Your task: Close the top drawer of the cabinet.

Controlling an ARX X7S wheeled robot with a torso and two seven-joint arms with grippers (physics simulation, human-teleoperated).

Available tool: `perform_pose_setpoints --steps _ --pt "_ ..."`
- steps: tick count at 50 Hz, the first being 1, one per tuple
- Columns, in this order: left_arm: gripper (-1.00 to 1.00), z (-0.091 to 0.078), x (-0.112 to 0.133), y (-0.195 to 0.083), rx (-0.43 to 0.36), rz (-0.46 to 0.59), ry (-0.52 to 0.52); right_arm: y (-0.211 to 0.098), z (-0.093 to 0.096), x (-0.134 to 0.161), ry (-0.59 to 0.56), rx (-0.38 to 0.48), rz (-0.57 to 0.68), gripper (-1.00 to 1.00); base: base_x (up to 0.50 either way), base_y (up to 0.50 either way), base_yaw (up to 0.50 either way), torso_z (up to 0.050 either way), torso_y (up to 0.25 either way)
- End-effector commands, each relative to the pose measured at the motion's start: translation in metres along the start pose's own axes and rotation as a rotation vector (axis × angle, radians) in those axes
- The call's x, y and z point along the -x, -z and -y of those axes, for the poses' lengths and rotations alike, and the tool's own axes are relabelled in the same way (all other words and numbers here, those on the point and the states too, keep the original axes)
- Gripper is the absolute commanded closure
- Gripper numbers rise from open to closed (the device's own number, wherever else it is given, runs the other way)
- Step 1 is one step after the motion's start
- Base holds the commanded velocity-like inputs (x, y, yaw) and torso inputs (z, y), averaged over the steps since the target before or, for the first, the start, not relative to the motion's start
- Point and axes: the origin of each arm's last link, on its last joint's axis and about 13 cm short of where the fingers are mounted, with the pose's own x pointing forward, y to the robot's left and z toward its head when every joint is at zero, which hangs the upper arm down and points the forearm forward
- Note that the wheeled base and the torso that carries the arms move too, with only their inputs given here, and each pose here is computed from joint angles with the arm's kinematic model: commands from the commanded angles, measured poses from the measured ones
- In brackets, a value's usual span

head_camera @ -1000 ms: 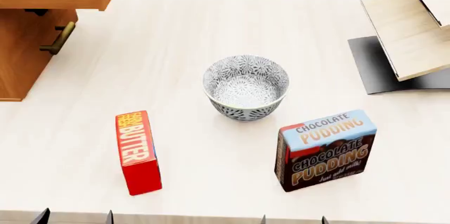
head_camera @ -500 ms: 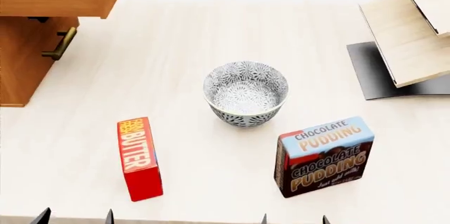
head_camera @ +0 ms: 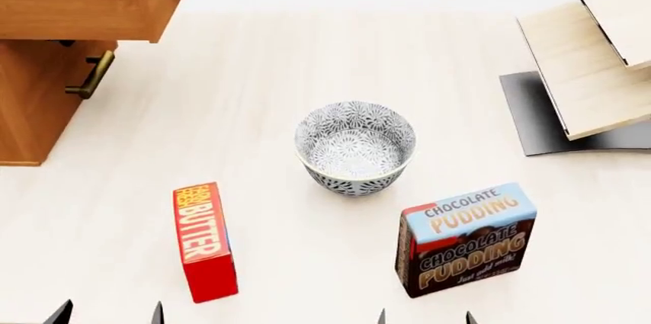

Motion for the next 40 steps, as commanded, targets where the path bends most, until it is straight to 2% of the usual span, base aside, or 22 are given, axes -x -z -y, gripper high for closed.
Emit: perform_pose_setpoints --steps 1,21,22,23,24,40 --pt "-1.0 0.0 0.0 0.0 0.001 0.0 0.0 0.0 0.0 0.0 0.0 0.0 -0.003 -1.0 0.0 0.0 0.0 0.05 0.0" --pt "-1.0 0.0 0.0 0.0 0.002 -0.002 0.0 -0.001 0.0 0.0 0.003 -0.002 -0.004 -1.0 0.0 0.0 0.0 0.05 0.0" --pt "-1.0 -0.009 -0.014 -0.035 0.039 0.049 -0.107 -0.037 0.007 -0.015 0.12 -0.004 0.059 -1.0 0.0 0.0 0.0 0.0 0.0" --pt "-1.0 -0.005 -0.011 -0.053 0.029 0.032 -0.088 -0.043 0.006 -0.012 0.115 0.011 -0.005 -1.0 0.0 0.0 0.0 0.0 0.0" --pt "-1.0 -0.005 -0.009 -0.05 0.017 -0.03 -0.091 -0.044 0.006 -0.011 0.116 0.012 -0.002 -1.0 0.0 0.0 0.0 0.0 0.0" --pt "-1.0 -0.006 -0.011 -0.066 0.008 0.012 -0.119 -0.058 0.008 -0.013 0.139 0.026 0.045 -1.0 0.0 0.0 0.0 0.0 0.0"
